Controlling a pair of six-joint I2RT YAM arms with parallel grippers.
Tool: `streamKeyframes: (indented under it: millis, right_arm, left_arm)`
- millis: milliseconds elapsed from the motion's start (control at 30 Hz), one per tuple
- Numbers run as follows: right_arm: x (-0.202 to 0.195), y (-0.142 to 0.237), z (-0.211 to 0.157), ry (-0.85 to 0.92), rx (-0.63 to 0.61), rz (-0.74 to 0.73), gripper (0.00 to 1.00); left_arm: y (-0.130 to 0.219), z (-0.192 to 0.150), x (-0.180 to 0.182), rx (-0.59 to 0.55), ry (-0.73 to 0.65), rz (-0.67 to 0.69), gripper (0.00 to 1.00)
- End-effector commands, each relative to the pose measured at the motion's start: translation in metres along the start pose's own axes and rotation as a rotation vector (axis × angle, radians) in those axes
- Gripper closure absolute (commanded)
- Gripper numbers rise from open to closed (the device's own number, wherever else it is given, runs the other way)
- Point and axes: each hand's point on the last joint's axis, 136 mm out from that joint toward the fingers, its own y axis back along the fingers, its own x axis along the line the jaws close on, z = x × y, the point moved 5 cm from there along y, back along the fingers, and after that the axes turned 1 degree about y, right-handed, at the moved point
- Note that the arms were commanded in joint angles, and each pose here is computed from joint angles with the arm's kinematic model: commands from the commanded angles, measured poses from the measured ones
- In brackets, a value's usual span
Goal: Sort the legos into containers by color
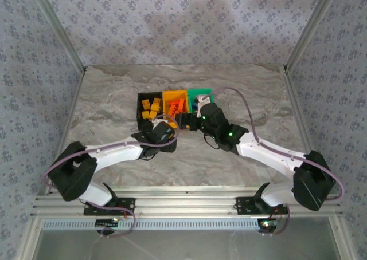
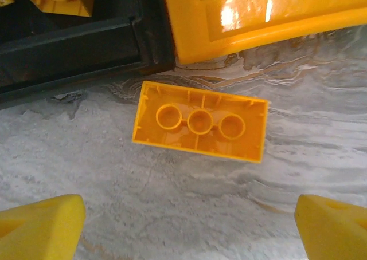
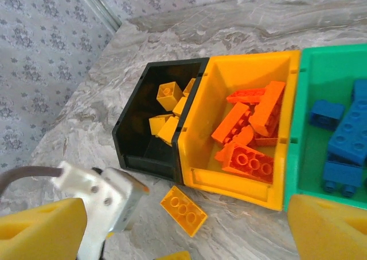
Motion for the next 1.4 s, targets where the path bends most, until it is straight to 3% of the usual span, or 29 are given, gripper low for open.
streamKeyframes:
  millis: [0,400,600,800,967,1167,1367]
  right_arm:
    - [-0.003,0.017,0.01,-0.027,-0.055,-0.005,0.08]
    - [-0.009,0.05,0.023,-0.038,-0.135,-0.005,0.06]
    - [-0.016,0.05,0.018,-0.05,-0.128,-0.027,0.06]
    - [-0.026,0.054,0.017,-0.073,-0.135,-0.053,0.06]
    - [-0.038,0.058,0.011,-0.106,-0.137,-0.086,0.06]
    - [-0.05,0.056,-0.002,-0.149,-0.109,-0.115,0.06]
    - [-0.058,0.055,-0.01,-0.167,-0.084,-0.149,0.06]
  left_arm:
    - [-0.01,0.019,-0.009,-0.052,-0.033,0.028,0.07]
    - [-0.044,0.022,-0.004,-0.047,-0.056,0.134,0.19]
    - [-0.045,0.02,-0.007,-0.053,-0.065,0.108,0.37]
    - [-0.025,0.014,-0.003,-0.07,-0.037,0.082,0.45]
    - [0.02,0.013,0.003,-0.128,0.027,0.028,0.45]
    - [0.059,0.053,0.04,-0.219,0.174,0.037,0.45]
    - [0.037,0.107,0.066,-0.193,0.306,0.019,0.45]
